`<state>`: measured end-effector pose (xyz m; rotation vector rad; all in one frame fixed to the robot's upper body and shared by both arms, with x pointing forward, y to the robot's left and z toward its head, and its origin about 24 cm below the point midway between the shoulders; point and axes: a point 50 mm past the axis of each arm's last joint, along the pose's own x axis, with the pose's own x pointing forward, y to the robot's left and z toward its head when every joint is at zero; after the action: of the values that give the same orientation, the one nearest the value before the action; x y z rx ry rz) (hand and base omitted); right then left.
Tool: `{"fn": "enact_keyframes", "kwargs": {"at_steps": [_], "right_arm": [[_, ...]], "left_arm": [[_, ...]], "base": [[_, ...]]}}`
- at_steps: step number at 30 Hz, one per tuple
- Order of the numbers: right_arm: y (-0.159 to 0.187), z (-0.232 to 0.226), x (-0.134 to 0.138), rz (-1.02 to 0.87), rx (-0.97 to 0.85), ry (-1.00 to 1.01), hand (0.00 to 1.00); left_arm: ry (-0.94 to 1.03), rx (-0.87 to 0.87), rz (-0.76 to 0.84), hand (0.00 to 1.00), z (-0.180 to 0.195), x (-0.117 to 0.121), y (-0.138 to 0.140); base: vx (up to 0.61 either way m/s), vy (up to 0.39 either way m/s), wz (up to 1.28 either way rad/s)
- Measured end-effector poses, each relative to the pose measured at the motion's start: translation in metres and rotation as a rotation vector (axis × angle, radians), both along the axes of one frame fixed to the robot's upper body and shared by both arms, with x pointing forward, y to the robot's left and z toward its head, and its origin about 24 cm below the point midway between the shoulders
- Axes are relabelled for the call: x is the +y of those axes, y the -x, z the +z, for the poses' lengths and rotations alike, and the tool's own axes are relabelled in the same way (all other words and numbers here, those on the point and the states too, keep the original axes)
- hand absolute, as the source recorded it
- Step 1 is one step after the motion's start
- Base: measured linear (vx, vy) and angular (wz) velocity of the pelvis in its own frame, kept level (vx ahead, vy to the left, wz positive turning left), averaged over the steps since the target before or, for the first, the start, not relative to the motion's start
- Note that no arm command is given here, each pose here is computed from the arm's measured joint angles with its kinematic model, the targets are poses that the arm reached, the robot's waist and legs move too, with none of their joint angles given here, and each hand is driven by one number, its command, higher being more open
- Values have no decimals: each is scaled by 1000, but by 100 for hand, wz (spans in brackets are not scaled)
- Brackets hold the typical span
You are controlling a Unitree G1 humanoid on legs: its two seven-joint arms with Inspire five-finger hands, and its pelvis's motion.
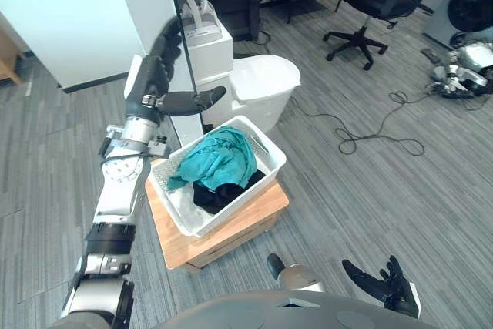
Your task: Tidy up the quilt and then pick up the clothes from the bed and put them into the laundry hamper
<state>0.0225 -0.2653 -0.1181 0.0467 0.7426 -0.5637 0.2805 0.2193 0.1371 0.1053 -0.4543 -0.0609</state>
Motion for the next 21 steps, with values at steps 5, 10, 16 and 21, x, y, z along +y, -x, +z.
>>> {"fn": "enact_keyframes", "kwargs": {"at_steps": [5, 10, 16, 21], "right_arm": [[-1, -3, -1, -31, 28, 6, 100], [8, -15, 4, -76, 117, -25, 100], [5, -20, 4, -81, 169, -7, 100], [19, -27, 6, -69, 271, -60, 100]], "left_arm": [[336, 37, 144, 100, -16, 35, 23], [509, 272, 456, 100, -76, 75, 60], [611, 733, 806, 100, -182, 119, 156], [532, 1166, 861, 100, -247, 97, 245]], "base": [[-88, -55, 43], [-32, -47, 52], [-8, -14, 24], [-22, -11, 15]]}}
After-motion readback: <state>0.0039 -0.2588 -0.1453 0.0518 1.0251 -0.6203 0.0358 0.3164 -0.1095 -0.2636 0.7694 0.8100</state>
